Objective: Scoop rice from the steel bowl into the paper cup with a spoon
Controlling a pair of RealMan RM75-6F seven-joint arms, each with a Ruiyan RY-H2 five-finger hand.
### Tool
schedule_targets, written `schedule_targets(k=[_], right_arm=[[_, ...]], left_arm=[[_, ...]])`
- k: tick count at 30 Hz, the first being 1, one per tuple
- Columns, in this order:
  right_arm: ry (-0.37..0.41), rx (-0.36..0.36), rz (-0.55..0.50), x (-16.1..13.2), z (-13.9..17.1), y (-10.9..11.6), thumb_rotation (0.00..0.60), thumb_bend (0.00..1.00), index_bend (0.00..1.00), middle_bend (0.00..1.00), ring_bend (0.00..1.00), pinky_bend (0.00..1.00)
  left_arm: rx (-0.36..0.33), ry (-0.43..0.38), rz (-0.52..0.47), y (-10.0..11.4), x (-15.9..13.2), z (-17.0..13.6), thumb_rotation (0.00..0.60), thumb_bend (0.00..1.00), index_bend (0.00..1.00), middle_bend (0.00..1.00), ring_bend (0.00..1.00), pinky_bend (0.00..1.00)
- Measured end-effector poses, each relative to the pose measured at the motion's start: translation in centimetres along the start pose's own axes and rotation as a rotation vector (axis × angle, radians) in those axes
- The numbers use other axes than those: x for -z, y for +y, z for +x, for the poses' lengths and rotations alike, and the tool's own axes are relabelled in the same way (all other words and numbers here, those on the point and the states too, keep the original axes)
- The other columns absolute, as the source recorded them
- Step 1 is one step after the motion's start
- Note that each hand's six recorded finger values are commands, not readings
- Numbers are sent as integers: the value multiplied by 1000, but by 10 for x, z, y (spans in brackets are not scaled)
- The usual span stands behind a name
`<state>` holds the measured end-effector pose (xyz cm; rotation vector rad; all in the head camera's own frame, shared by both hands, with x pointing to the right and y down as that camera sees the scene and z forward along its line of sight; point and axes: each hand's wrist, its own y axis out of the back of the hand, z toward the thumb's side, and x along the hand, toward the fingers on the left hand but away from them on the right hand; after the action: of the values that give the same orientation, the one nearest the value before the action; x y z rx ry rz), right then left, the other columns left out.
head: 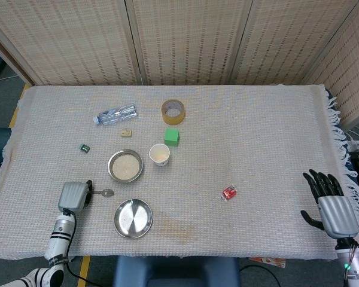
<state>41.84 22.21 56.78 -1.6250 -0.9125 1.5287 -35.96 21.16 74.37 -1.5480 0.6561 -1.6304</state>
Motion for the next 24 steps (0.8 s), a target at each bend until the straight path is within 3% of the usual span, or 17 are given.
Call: schedule_targets(k=[13, 24], right_arm=[[4, -7, 2, -1, 0, -1, 600, 154, 0, 0, 0, 0], [18, -7, 3, -4, 2, -1, 600, 153, 0, 0, 0, 0]], left_arm=[[-27, -2, -13, 10, 4, -4, 600, 415, 540, 1000, 1000, 1000], [-93, 23, 45, 38, 12, -3, 600, 416, 558, 1000, 1000, 1000]])
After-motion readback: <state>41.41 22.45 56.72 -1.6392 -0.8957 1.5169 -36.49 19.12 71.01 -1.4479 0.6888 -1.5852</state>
